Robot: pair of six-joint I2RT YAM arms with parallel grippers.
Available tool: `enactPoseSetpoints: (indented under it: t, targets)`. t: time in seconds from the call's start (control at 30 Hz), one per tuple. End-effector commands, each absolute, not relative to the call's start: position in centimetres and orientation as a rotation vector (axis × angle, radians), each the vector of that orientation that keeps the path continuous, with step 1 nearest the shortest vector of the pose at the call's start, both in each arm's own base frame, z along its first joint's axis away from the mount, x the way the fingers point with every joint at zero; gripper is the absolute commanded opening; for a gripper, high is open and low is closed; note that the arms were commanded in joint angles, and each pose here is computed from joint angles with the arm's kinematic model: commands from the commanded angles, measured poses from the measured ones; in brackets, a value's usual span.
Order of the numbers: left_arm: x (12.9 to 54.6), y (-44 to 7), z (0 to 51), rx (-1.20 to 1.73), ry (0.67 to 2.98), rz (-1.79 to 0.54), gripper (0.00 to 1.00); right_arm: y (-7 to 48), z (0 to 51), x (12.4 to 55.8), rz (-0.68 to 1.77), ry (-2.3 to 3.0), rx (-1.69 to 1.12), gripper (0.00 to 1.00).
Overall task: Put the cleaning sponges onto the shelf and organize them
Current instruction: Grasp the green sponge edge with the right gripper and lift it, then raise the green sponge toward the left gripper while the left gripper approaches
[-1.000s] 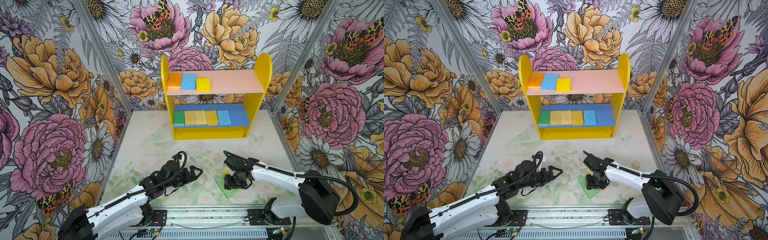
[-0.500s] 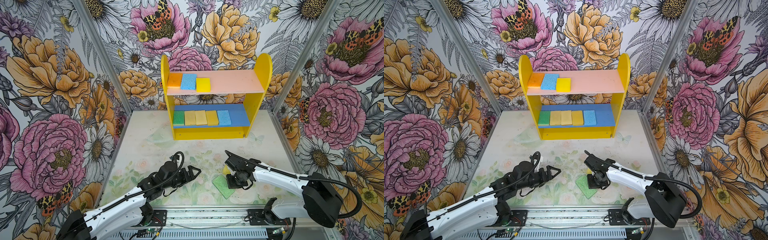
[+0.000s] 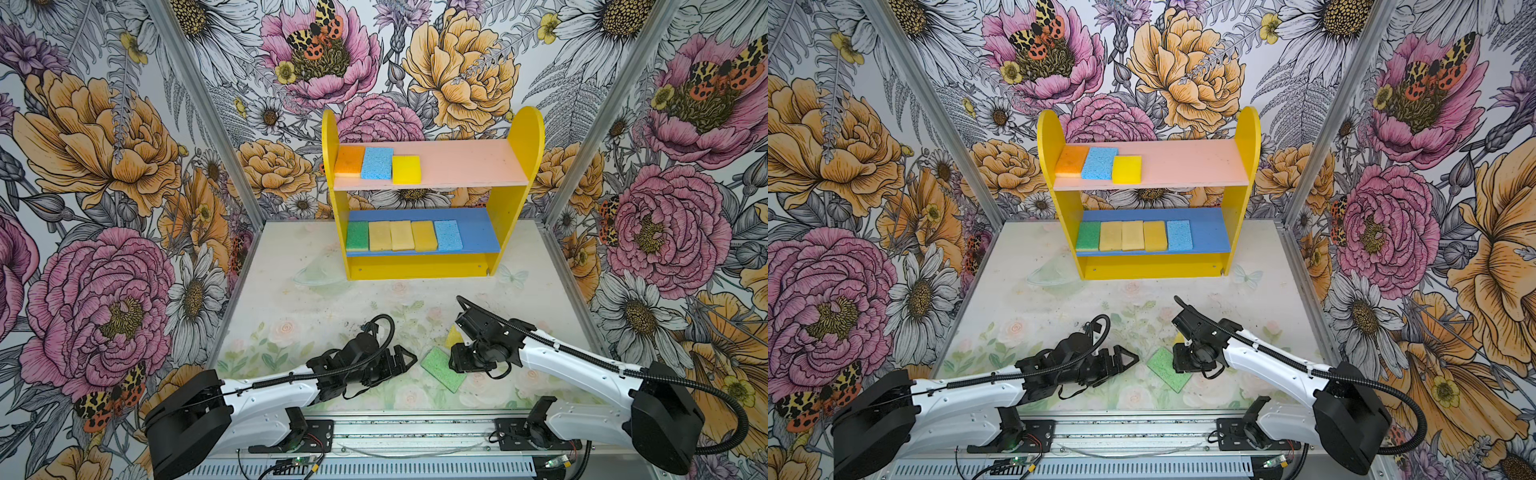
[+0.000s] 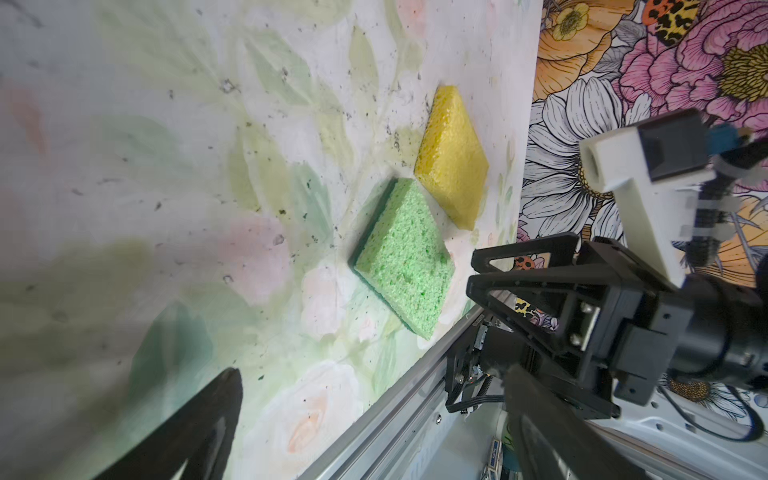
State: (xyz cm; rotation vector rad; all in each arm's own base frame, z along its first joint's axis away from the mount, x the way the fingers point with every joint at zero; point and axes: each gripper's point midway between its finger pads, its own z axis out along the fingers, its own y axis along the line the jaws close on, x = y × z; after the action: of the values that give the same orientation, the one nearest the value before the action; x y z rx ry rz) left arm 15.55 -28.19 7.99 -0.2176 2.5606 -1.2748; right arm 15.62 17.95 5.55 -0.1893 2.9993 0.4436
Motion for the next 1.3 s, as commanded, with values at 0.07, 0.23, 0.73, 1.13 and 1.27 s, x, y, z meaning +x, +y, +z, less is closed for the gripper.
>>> enactPoseSetpoints:
  t: [0.07,0.23,0.73,1.13,1.27]
  targets:
    - [16.2,-29.2,10.0,-0.208,2.487,-1.334,0.99,16.5,4.3,16.6,0.290,2.999,-0.239,0.58]
    - [16.2,-28.5,10.0,-0.220,2.490,-1.308,0.99,16.7,3.3,16.6,0.287,3.024,-0.285,0.58]
    - [16.3,-28.6,10.3,-0.209,2.486,-1.315,0.99,17.9,2.8,15.5,0.474,3.004,-0.232,0.04]
    - [17.8,-30.5,12.1,-0.164,2.410,-1.402,0.99,24.1,10.7,17.8,0.960,2.771,-0.170,0.00]
    - [18.7,-30.4,13.8,-0.157,2.351,-1.421,0.95,25.3,12.6,17.9,1.040,2.731,-0.188,0.00]
